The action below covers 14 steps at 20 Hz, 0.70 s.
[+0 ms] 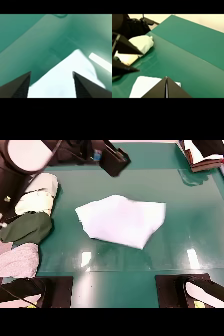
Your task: Fold the shirts.
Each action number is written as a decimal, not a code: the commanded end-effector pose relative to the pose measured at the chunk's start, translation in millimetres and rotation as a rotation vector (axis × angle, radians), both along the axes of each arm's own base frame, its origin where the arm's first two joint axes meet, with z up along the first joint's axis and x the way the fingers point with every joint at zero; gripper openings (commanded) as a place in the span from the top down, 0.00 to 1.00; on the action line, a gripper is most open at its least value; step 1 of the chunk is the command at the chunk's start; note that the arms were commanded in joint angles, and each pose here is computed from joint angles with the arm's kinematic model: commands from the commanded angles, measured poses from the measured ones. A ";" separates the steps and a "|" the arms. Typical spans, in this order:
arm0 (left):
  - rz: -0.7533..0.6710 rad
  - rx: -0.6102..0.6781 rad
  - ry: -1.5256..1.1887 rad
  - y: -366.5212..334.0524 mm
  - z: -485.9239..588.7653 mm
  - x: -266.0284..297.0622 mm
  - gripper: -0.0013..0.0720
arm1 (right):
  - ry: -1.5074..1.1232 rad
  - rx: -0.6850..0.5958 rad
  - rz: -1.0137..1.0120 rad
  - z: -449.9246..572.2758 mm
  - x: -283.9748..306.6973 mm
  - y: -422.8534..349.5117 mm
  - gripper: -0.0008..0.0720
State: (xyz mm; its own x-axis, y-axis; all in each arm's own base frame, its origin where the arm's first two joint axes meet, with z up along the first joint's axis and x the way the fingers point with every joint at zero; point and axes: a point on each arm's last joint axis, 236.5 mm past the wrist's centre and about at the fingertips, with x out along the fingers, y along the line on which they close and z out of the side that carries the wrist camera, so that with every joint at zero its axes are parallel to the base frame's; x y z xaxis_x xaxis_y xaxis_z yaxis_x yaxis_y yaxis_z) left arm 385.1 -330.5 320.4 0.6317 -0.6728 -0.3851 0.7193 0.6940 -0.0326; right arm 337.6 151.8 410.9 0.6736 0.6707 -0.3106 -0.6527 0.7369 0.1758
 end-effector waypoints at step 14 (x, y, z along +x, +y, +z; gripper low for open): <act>0.352 -0.169 1.081 170.5 -370.0 35.7 0.15 | 0.309 -0.007 0.037 -66.5 14.6 2.5 0.51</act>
State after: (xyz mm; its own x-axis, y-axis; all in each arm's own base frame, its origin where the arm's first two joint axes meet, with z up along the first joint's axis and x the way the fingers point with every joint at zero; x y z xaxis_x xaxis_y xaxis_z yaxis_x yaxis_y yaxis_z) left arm 433.2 -135.4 -17.0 0.2673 -0.5160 -0.8138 0.0628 0.8521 -0.5196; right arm 351.5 154.4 365.2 0.5771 0.6873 -0.4412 -0.6076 0.7222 0.3304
